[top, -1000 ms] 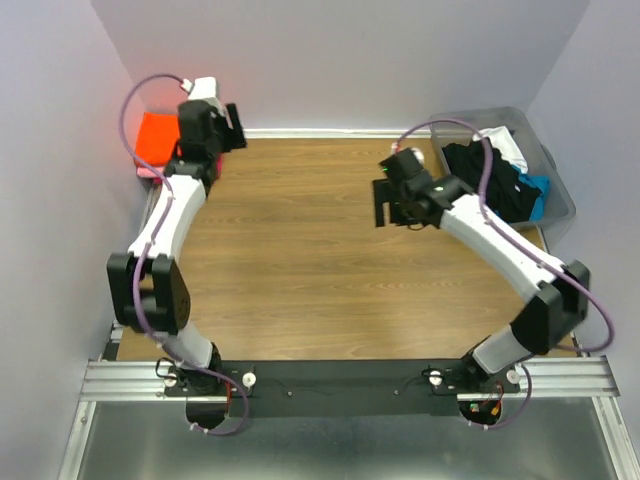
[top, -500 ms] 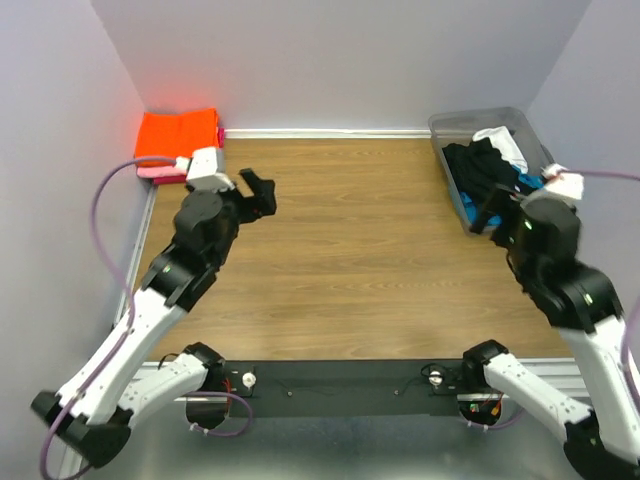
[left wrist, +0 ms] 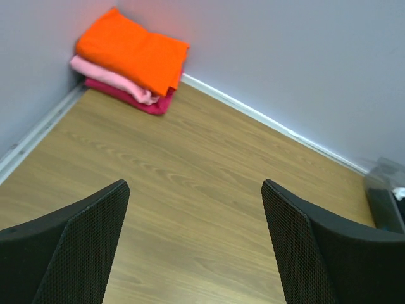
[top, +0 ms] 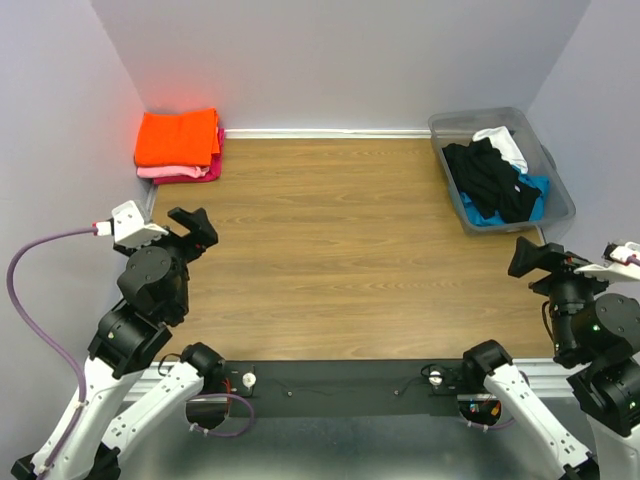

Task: Fold and stack the t-shirts
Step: Reset both grippers

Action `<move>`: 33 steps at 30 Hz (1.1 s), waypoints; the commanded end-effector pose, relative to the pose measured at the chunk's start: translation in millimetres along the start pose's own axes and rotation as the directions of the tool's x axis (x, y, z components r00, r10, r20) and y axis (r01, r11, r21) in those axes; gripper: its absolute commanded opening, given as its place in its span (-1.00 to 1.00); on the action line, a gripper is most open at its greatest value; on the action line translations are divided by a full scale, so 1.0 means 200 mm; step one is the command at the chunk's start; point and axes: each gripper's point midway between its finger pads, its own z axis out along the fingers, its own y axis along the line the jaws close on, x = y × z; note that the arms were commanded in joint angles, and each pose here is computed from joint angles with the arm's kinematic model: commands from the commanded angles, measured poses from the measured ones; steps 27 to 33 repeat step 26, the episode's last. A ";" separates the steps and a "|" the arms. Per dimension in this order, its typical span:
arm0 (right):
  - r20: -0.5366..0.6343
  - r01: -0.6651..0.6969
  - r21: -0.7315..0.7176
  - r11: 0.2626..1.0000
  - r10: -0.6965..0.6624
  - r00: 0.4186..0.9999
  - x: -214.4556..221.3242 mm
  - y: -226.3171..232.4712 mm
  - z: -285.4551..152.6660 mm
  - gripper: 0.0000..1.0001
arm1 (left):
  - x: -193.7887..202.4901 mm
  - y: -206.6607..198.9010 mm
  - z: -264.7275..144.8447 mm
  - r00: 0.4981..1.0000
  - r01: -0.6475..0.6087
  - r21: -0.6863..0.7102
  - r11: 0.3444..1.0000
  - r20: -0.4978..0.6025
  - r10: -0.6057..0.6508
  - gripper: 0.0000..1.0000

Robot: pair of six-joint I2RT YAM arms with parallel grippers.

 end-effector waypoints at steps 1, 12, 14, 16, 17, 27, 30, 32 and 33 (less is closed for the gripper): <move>0.059 0.020 -0.036 0.999 -0.018 0.998 -0.04 0.00 -0.02 1.00 | 0.00 0.21 -0.05 0.999 0.028 -0.168 0.985 0.048 -0.021 0.87; 0.085 0.058 -0.114 0.992 -0.048 0.995 -0.06 0.09 0.00 1.00 | 0.03 0.30 -0.10 0.977 0.190 -0.157 0.969 0.123 -0.171 0.88; 0.087 0.062 -0.131 0.989 -0.051 0.995 -0.06 0.10 0.00 1.00 | 0.04 0.30 -0.09 0.977 0.193 -0.155 0.969 0.126 -0.175 0.88; 0.092 0.064 -0.147 0.987 -0.051 0.994 -0.07 0.11 -0.01 1.00 | 0.05 0.29 -0.08 0.976 0.194 -0.150 0.970 0.125 -0.176 0.88; 0.094 0.063 -0.150 0.987 -0.049 0.994 -0.07 0.11 -0.01 1.00 | 0.05 0.28 -0.08 0.977 0.191 -0.150 0.970 0.125 -0.173 0.88; 0.102 0.054 -0.155 0.986 -0.038 0.994 -0.07 0.11 -0.02 1.00 | 0.06 0.18 0.00 0.988 0.120 -0.124 0.985 0.114 -0.106 0.88; 0.102 0.054 -0.155 0.986 -0.038 0.994 -0.07 0.11 -0.02 1.00 | 0.06 0.18 0.00 0.988 0.120 -0.124 0.985 0.114 -0.106 0.88; 0.102 0.054 -0.155 0.986 -0.038 0.994 -0.07 0.11 -0.02 1.00 | 0.06 0.18 0.00 0.988 0.120 -0.124 0.985 0.114 -0.106 0.88; 0.102 0.054 -0.155 0.986 -0.038 0.994 -0.07 0.11 -0.02 1.00 | 0.06 0.18 0.00 0.988 0.120 -0.124 0.985 0.114 -0.106 0.88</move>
